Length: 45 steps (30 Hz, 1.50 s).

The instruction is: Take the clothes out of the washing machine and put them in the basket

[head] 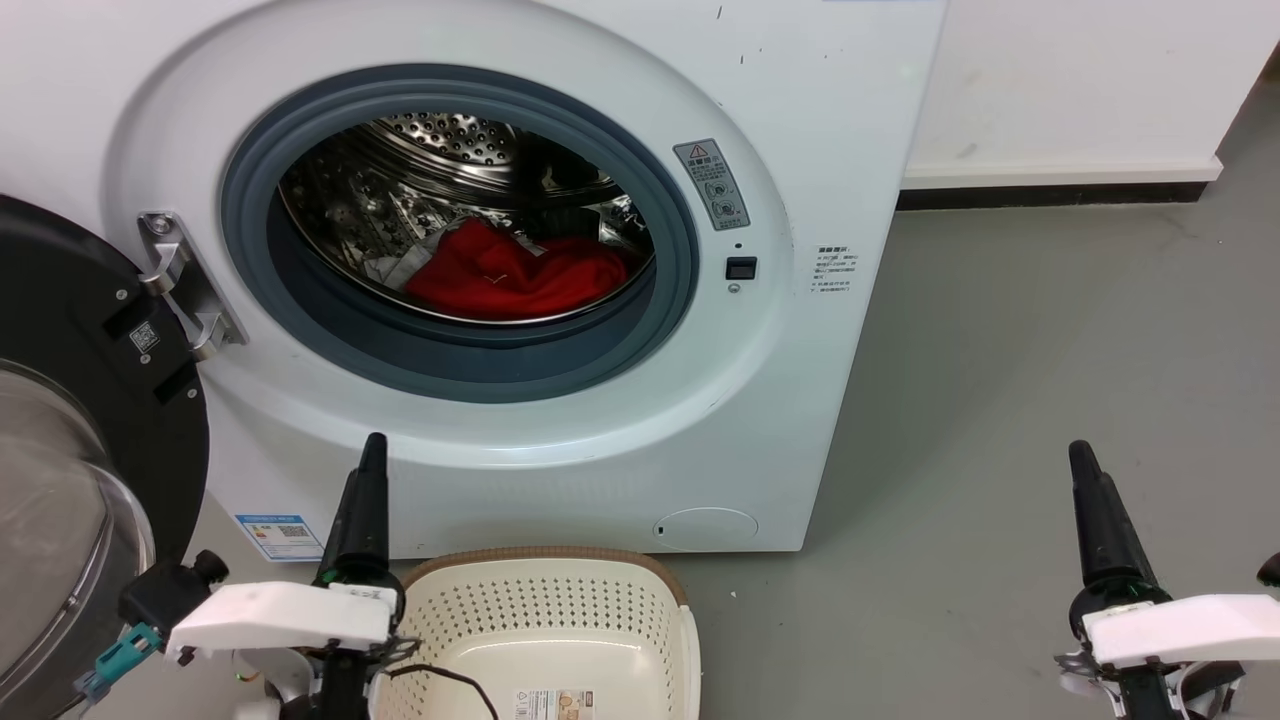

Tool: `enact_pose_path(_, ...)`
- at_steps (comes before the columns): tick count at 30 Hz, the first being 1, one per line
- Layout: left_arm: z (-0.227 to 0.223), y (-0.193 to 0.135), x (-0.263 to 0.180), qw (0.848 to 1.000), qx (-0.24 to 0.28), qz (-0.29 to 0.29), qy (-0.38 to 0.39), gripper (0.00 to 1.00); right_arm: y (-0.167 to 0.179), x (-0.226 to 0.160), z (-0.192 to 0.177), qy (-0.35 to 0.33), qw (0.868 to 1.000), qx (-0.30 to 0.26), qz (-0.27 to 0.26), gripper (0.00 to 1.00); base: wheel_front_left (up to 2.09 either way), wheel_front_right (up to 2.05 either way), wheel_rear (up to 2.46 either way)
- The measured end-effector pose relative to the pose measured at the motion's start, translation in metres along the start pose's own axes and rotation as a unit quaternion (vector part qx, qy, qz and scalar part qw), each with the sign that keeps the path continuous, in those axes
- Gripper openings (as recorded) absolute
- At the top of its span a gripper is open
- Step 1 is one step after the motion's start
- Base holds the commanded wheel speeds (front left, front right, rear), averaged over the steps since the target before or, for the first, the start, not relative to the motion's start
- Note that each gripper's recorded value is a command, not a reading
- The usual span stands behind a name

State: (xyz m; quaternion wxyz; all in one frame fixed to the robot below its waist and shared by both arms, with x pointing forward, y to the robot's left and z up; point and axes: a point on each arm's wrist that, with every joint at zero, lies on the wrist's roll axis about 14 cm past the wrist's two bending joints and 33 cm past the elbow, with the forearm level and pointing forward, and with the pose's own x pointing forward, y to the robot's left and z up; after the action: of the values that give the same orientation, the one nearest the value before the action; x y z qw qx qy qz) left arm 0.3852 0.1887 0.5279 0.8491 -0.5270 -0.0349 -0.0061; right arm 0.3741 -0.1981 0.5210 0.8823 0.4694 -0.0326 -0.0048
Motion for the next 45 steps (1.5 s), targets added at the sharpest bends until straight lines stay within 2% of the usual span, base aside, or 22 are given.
enact_pose_path(7,-0.007,-0.010,0.001,0.997,0.081,-0.015,0.008,1.00,0.006,-0.001,-0.001,0.001,0.996,-0.094,0.013,1.00,0.00,0.00,0.00)
enact_pose_path(14,-0.013,-0.015,0.001,0.988,0.153,-0.024,0.011,1.00,0.008,-0.004,-0.002,0.001,0.987,-0.160,0.019,1.00,0.00,0.00,0.00)
enact_pose_path(28,-0.019,-0.018,-0.001,0.963,0.267,-0.035,0.012,1.00,0.014,-0.008,-0.004,0.007,0.965,-0.262,0.034,1.00,0.00,0.00,0.00)
enact_pose_path(45,-0.017,-0.018,0.000,0.924,0.381,-0.039,0.000,1.00,0.020,-0.014,-0.011,0.019,0.927,-0.371,0.052,1.00,0.00,0.00,0.00)
